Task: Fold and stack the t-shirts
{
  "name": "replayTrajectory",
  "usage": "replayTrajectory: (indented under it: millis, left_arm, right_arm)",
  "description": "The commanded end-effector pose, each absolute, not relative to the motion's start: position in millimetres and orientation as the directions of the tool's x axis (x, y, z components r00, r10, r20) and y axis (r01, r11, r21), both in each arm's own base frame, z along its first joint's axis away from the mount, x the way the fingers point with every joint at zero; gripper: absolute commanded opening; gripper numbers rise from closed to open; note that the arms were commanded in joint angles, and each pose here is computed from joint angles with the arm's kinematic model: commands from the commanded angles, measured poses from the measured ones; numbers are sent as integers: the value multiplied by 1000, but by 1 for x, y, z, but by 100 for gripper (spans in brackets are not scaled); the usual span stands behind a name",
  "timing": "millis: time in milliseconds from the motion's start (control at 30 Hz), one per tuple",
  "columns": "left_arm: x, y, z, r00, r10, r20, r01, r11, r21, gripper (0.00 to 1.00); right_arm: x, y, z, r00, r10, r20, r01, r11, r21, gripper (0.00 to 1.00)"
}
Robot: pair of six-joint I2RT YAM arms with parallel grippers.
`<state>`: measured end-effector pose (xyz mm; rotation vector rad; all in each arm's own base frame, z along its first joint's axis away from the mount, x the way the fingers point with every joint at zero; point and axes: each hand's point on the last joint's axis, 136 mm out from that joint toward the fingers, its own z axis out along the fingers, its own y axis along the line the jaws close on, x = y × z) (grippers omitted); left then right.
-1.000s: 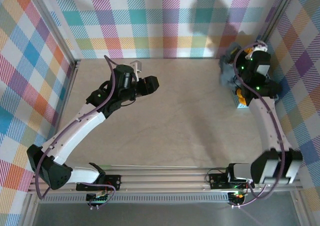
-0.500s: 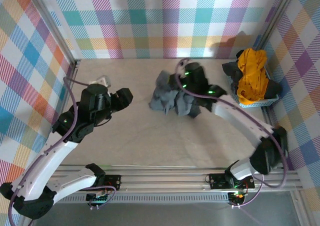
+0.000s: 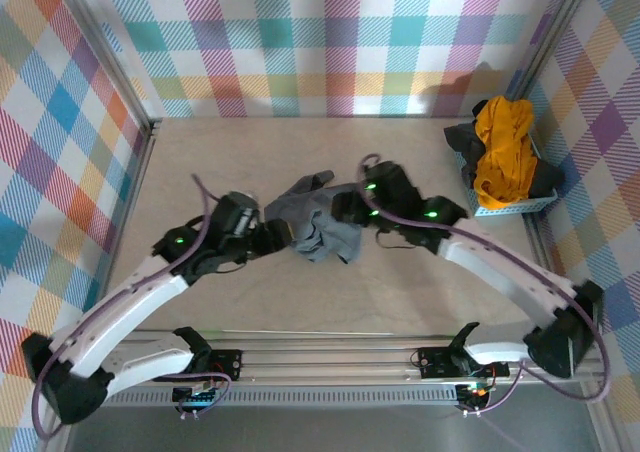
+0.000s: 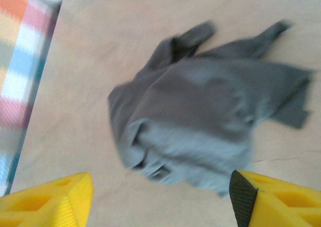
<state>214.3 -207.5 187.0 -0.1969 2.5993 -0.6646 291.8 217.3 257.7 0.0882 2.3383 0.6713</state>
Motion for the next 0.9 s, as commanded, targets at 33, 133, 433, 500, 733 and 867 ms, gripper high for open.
replayTrajectory:
  millis: [33,133,433,500,733,867]
  left_arm:
    - [217,-244,176,-893,-274,-358,-45,844,-534,80]
    - [224,-272,155,-907,-274,-321,-79,857,-510,82]
    - [244,-373,71,-902,-411,-131,-299,815,-496,86]
    - [257,-378,55,-876,-461,-139,-348,806,-479,84]
    - [297,-356,31,-814,-528,-241,-418,821,-389,26]
    - [292,-313,55,-774,-542,-326,-414,824,-387,0]
  right_arm:
    - [298,174,193,-830,297,-471,61,889,453,71]
    - [308,170,165,-860,304,-410,94,884,459,71]
    - [345,157,113,-885,346,-312,184,875,448,70]
    - [345,157,113,-887,353,-297,191,867,461,70]
    - [329,154,125,-883,353,-309,172,856,487,70]
    - [316,152,133,-878,361,-315,163,843,512,69]
